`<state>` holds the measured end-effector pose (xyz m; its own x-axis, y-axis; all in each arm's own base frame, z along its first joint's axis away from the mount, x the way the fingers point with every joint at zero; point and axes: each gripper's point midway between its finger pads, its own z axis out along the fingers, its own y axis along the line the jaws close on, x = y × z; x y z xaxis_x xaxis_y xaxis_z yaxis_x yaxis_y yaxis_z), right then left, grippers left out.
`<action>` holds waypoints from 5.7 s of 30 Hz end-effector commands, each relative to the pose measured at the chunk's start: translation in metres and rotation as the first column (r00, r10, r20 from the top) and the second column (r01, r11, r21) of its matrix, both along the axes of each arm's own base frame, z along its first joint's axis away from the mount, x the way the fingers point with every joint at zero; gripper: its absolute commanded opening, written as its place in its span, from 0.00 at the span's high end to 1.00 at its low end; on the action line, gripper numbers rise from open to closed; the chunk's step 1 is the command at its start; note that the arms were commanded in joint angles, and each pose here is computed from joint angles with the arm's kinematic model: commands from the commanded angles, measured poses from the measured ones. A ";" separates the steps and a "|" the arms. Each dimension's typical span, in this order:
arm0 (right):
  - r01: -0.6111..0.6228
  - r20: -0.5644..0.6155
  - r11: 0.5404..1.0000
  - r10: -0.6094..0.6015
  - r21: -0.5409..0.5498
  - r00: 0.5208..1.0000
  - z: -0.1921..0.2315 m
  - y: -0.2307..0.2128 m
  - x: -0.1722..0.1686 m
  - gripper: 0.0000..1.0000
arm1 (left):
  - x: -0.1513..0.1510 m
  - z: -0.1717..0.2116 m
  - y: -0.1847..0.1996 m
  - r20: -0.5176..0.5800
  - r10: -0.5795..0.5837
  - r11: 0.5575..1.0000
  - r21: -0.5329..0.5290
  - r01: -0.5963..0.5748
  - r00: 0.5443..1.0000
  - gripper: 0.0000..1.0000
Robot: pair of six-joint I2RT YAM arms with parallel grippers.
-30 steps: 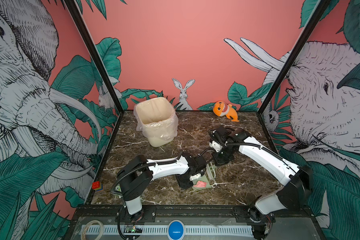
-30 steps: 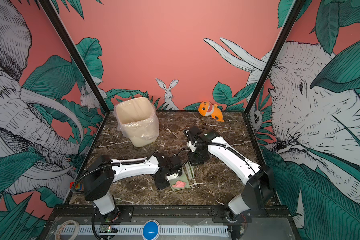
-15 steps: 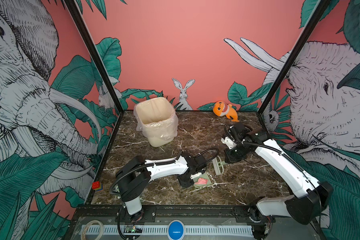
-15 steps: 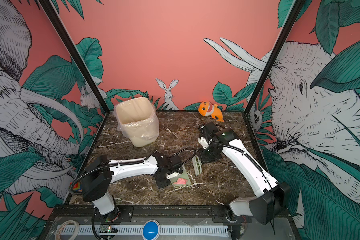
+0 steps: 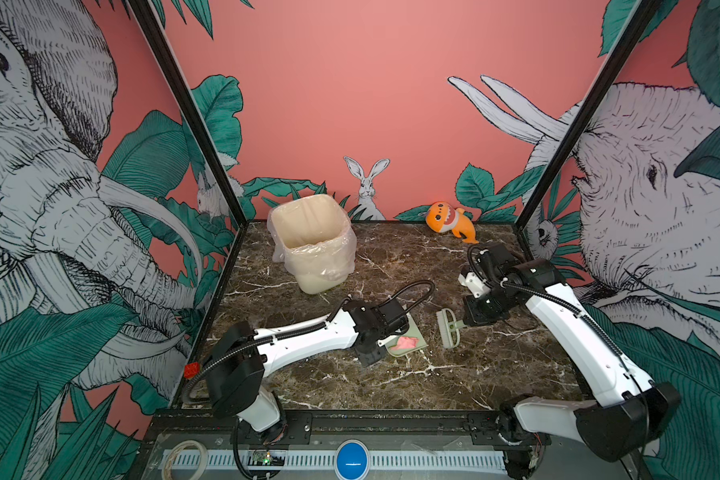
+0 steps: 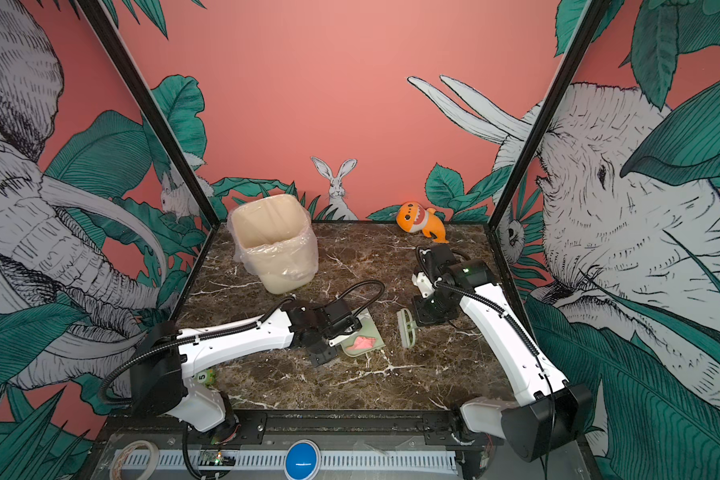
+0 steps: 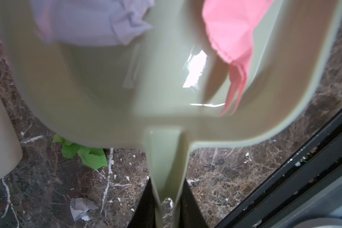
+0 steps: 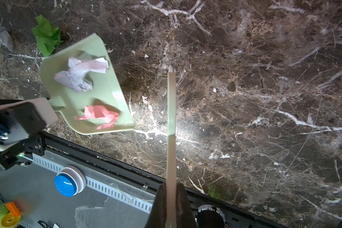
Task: Sweep away the paper scraps from the table
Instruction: 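Lift the dustpan with the left gripper while the right gripper draws the brush back, then carry the dustpan with the left gripper over to the bagged bin, then tip the dustpan over the bin with the left gripper to empty it, then move the right gripper's brush toward the green scrap while the left holds the dustpan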
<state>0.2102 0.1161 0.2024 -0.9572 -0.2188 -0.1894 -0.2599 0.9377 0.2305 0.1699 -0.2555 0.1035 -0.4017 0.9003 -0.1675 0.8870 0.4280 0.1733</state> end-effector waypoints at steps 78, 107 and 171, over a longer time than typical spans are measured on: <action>-0.020 0.055 0.981 0.010 0.193 0.998 0.021 0.006 0.006 1.00 | 0.180 0.225 0.294 0.407 0.718 0.655 -0.120 -0.746 0.564 0.85; -0.024 0.049 0.977 0.014 0.212 0.999 0.027 0.011 0.010 1.00 | 0.222 0.243 0.270 0.702 0.155 0.709 0.411 -0.573 0.695 0.90; -0.172 0.069 0.906 0.157 0.386 0.985 -0.019 0.188 0.009 1.00 | 0.090 0.218 0.163 0.449 0.560 0.821 -0.414 -0.394 0.696 0.86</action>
<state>0.2024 0.2742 0.1750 -0.9081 -0.3306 -0.2570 -0.4181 0.7490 0.5140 0.2739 -0.0907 0.3342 -0.4958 0.5409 -0.6794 0.3276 0.8411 0.4305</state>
